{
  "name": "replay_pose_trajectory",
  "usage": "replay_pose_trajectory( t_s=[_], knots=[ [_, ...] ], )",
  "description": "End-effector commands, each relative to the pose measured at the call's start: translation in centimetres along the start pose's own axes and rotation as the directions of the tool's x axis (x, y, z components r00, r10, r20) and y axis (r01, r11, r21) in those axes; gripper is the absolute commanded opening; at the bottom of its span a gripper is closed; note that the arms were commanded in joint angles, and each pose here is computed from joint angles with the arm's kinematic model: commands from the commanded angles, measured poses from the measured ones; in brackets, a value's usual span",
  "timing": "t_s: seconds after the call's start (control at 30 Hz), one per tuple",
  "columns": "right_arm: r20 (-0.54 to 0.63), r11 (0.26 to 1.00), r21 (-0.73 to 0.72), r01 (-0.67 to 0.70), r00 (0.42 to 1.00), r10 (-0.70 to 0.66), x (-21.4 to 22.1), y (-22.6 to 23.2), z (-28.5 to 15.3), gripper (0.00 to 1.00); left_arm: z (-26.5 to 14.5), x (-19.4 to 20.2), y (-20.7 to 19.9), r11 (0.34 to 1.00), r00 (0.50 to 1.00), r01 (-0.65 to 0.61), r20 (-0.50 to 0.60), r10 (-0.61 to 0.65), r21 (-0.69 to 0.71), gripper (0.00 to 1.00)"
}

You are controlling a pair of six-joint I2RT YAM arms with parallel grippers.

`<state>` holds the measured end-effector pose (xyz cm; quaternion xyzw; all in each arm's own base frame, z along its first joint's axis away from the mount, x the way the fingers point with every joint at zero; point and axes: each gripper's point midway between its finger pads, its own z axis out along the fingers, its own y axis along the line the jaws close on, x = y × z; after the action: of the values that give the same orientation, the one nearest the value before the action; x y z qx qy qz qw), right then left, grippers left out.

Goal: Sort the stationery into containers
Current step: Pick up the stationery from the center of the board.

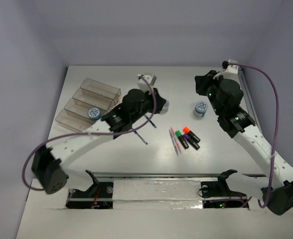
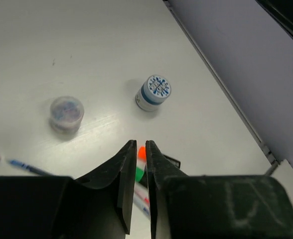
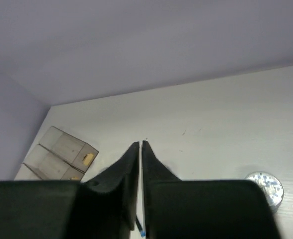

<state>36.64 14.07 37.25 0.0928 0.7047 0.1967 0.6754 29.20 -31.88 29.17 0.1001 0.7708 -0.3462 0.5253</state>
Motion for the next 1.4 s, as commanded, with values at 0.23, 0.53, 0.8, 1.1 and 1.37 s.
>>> replay_pose_trajectory(
  t_s=[0.23, 0.53, 0.8, 1.1, 1.37],
  knots=[
    [0.171, 0.992, 0.108, 0.068, 0.981, -0.086, -8.2, -2.7, -6.7, 0.81, 14.1, 3.9, -4.2, 0.985, 0.981, -0.167, -0.097, 0.171, 0.048, 0.49],
    [0.222, 0.991, 0.097, 0.096, 0.968, -0.115, -9.7, -2.8, -8.6, 0.97, 22.3, 8.2, -5.4, 0.963, 0.942, -0.268, -0.198, 0.270, 0.037, 0.70],
    [0.213, 0.993, 0.023, 0.114, 0.970, -0.116, -8.7, -1.6, -8.0, 1.00, 26.0, 12.1, -4.5, 0.946, 0.908, -0.324, -0.270, 0.320, 0.030, 0.83],
    [0.178, 0.991, -0.018, 0.132, 0.976, -0.127, -7.3, -1.0, -7.1, 1.00, 27.8, 14.9, -3.7, 0.942, 0.898, -0.333, -0.290, 0.330, 0.039, 0.84],
    [0.169, 0.989, -0.049, 0.138, 0.977, -0.128, -6.8, -0.6, -6.9, 1.00, 28.3, 16.5, -5.8, 0.948, 0.905, -0.297, -0.282, 0.318, 0.117, 0.83]
  ],
)
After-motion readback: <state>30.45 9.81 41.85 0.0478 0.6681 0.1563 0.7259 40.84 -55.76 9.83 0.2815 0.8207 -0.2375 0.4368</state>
